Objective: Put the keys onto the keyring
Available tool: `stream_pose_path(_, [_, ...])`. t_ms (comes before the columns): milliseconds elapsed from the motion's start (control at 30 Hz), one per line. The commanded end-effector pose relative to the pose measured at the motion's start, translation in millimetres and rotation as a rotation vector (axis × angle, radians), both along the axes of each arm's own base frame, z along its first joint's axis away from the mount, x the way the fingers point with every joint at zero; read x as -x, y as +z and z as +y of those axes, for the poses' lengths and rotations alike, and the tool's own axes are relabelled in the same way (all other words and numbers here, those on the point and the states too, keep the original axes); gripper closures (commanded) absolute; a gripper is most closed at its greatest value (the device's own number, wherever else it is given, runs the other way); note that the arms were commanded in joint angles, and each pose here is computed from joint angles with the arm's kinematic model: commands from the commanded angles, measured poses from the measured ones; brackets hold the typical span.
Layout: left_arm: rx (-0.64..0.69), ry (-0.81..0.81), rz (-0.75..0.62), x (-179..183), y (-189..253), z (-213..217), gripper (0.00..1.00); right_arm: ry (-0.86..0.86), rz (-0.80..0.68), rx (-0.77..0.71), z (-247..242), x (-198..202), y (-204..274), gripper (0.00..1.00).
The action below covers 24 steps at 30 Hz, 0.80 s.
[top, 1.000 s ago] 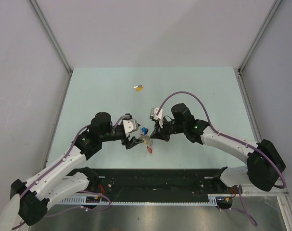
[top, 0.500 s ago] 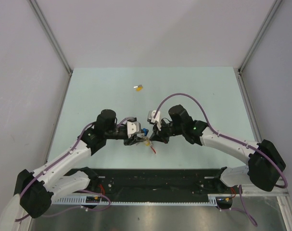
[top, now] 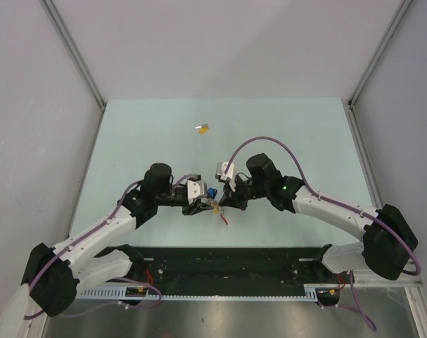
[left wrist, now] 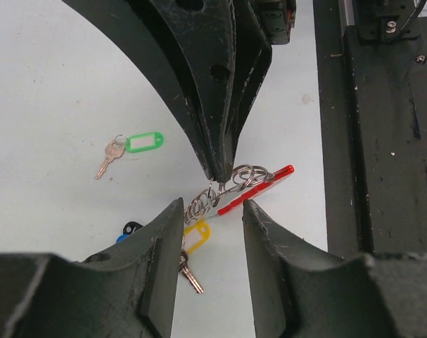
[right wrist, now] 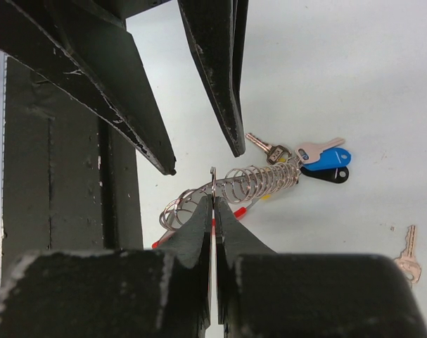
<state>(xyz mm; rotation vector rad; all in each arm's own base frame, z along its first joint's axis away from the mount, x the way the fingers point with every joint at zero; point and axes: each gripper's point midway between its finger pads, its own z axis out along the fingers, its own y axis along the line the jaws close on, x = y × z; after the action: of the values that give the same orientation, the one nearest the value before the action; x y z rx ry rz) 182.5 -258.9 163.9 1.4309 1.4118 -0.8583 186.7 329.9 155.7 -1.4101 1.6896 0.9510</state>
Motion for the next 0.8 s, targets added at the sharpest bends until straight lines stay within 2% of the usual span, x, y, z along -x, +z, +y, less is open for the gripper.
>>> stream_pose_path(0, [0.041,-0.024,-0.016,0,7,-4,0.56,0.035,-0.068,-0.068,7,0,34,1.0])
stream_pose_path(67, [0.043,-0.026,-0.012,0,7,-4,0.57,0.039,-0.073,-0.073,6,1,37,1.0])
stream_pose_path(267, [0.042,-0.036,0.0,0,4,-6,0.67,0.044,-0.085,-0.08,6,2,40,1.0])
stream_pose_path(767, [0.053,-0.081,0.051,6,1,-11,0.66,0.077,-0.102,-0.112,6,9,51,1.0])
